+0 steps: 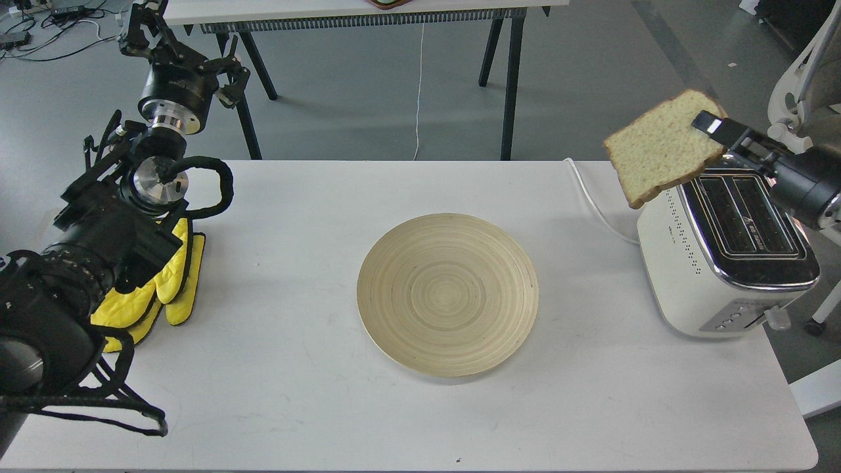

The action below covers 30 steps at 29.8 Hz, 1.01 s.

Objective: Put bread in toaster with right arm
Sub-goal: 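Carry the bread over the toaster and lower it into the slot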

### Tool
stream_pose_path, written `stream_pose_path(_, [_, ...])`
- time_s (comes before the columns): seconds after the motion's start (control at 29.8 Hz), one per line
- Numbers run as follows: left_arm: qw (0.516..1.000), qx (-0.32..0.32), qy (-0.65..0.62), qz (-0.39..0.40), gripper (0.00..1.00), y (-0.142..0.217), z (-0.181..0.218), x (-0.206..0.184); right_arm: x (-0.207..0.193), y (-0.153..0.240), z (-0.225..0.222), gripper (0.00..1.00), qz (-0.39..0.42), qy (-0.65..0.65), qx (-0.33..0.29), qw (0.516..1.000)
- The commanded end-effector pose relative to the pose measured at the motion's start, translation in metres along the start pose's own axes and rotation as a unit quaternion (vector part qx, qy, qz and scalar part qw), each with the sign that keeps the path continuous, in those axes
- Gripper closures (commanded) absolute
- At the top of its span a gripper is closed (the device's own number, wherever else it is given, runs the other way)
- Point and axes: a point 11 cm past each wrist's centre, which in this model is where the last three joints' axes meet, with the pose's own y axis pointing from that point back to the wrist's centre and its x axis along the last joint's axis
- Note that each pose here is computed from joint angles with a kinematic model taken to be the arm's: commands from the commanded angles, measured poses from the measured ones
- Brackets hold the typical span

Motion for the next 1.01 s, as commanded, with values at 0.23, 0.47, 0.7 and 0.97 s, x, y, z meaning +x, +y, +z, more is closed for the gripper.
stream_pose_path(0.23, [1.0, 0.001, 0.0, 0.0, 0.0, 0.0, -0.001, 0.0, 0.035, 0.047, 0.056, 0.93, 0.022, 0.085, -0.104, 0.991])
stream_pose_path(0.47, [1.0, 0.001, 0.0, 0.0, 0.0, 0.0, -0.001, 0.0, 0.006, 0.035, 0.081, 0.93, 0.014, 0.089, -0.125, 0.988])
stream_pose_path(0.7, [1.0, 0.001, 0.0, 0.0, 0.0, 0.0, -0.001, 0.0, -0.009, 0.026, 0.074, 0.93, 0.006, 0.072, -0.112, 0.991])
stream_pose_path(0.97, [1.0, 0.0, 0.002, 0.0, 0.0, 0.0, -0.001, -0.001, -0.03, 0.029, 0.061, 0.93, -0.021, 0.054, -0.093, 0.994])
